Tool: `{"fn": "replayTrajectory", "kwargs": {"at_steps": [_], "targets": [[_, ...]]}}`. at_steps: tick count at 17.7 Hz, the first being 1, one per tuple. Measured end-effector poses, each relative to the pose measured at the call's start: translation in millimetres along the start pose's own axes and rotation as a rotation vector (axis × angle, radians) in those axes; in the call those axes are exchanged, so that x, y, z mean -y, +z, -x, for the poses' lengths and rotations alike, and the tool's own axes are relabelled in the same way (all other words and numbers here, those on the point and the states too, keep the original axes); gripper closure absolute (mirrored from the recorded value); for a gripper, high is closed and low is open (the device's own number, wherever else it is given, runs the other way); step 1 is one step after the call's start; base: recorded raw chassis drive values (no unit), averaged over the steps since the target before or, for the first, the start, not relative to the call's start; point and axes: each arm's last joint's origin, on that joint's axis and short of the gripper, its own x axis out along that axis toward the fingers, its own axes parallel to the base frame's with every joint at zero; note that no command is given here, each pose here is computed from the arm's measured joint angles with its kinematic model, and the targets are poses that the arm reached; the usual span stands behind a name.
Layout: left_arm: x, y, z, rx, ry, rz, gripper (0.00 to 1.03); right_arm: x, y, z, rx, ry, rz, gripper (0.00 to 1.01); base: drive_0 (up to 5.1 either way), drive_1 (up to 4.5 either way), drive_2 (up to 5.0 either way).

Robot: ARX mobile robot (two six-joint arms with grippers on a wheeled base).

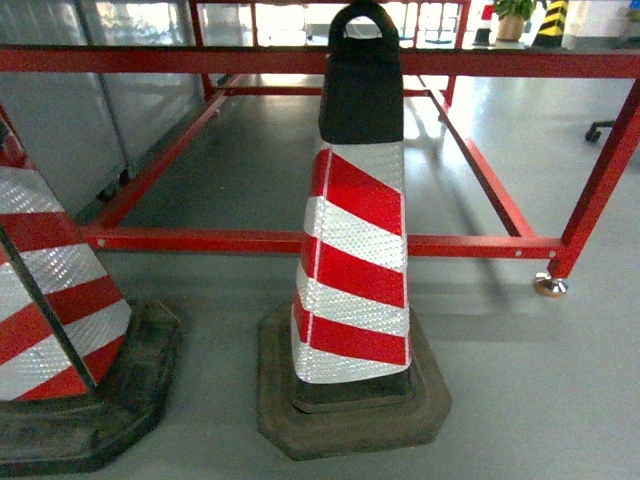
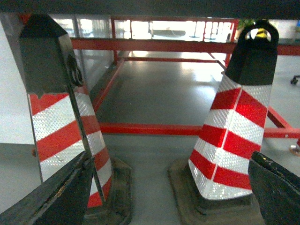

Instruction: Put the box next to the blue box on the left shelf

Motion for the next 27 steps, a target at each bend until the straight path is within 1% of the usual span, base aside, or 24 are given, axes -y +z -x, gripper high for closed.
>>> {"fn": "replayTrajectory", "kwargs": {"at_steps": [5, 27], "targets": [[0.1, -0.1, 0.0, -0.001, -0.002, 0.000, 0.05, 0.0, 0.1, 0.0, 0.001, 0.000, 0.006, 0.03, 0.0, 0.00, 0.0], [0.1, 0.1, 0.0, 0.000, -0.002, 0.000, 0.05, 0.0, 0.1, 0.0, 0.001, -0.001, 0.004, 0.03, 0.0, 0.00, 0.0]]}}
